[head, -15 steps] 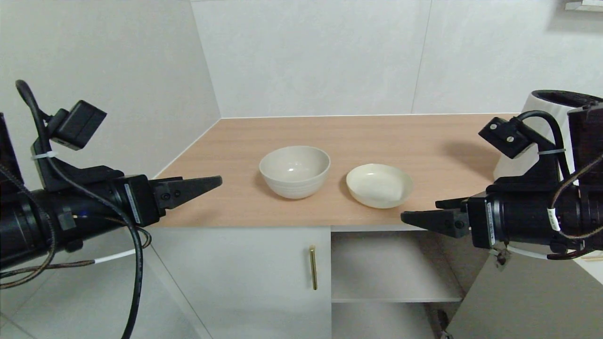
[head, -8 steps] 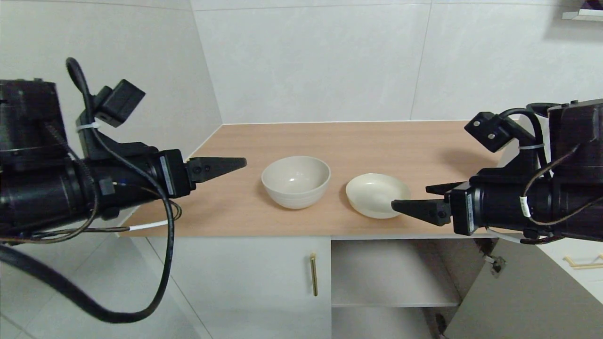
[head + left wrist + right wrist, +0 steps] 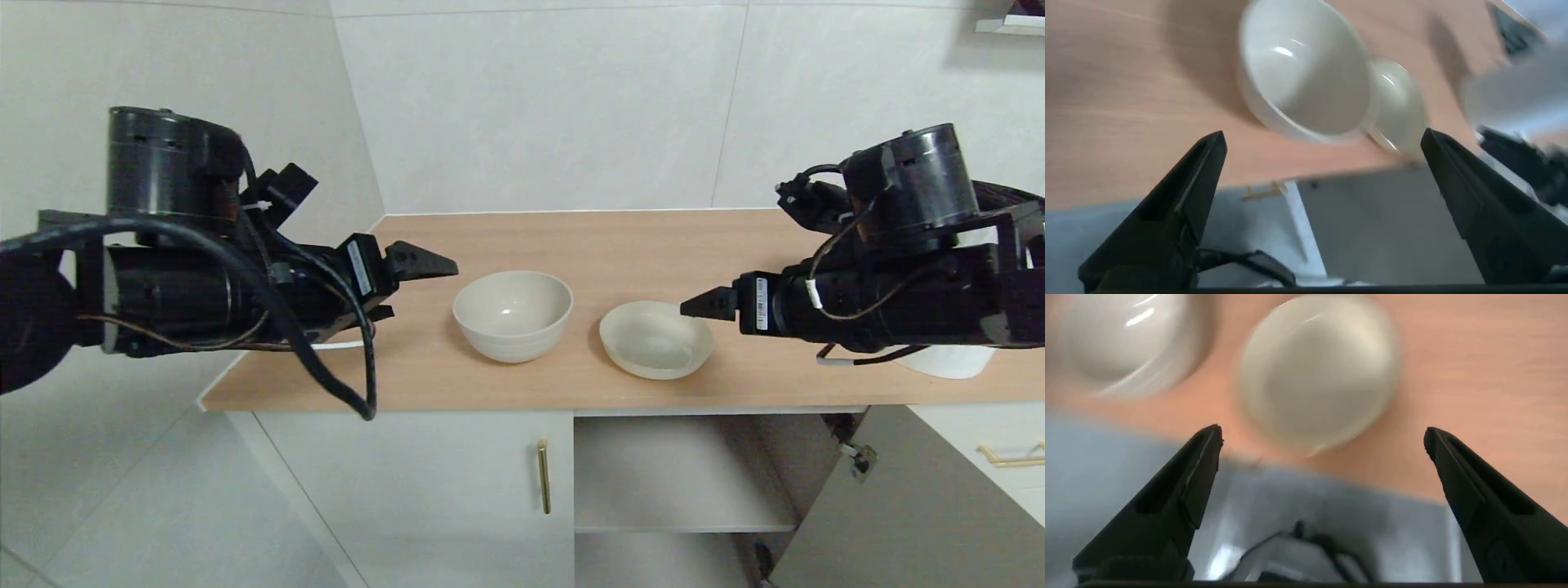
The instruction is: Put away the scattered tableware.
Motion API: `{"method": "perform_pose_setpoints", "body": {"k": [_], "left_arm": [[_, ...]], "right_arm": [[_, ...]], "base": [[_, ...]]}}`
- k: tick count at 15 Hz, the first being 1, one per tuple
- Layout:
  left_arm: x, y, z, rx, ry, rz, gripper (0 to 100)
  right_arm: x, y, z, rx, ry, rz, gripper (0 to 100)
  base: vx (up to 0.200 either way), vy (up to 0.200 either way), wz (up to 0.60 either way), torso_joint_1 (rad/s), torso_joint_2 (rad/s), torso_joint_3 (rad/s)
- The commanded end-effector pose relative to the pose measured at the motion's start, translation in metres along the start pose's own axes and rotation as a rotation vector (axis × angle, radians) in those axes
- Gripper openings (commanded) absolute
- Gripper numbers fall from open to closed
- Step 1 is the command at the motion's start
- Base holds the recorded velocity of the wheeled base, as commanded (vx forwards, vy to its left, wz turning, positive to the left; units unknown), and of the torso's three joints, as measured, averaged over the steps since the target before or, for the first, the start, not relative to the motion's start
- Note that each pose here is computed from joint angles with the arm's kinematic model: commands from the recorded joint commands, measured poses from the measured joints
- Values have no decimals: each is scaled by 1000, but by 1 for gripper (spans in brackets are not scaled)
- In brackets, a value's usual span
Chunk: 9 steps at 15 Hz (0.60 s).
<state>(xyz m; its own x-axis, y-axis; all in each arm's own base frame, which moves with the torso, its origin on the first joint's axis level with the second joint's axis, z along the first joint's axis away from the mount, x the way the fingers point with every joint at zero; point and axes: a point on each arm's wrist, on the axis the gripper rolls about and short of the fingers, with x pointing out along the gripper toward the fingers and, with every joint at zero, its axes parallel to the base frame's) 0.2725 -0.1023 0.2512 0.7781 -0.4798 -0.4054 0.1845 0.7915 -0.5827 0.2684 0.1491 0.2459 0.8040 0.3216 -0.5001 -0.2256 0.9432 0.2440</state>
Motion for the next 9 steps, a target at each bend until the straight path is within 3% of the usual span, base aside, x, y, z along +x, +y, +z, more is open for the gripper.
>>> {"method": "perform_pose_setpoints", "body": {"k": [1, 3, 9], "left_arm": [[42, 1, -8, -54, 16, 91, 100], [60, 3, -12, -89, 14, 123, 100], [87, 11, -21, -101, 14, 169, 100]], "right_arm": [[37, 1, -6, 1, 32, -99, 100], [47, 1, -9, 7, 25, -108, 100], [50, 1, -10, 15, 24, -110, 100]], "base": [[0, 0, 0, 0, 0, 0], [0, 0, 0, 0, 0, 0], [0, 0, 0, 0, 0, 0]]}}
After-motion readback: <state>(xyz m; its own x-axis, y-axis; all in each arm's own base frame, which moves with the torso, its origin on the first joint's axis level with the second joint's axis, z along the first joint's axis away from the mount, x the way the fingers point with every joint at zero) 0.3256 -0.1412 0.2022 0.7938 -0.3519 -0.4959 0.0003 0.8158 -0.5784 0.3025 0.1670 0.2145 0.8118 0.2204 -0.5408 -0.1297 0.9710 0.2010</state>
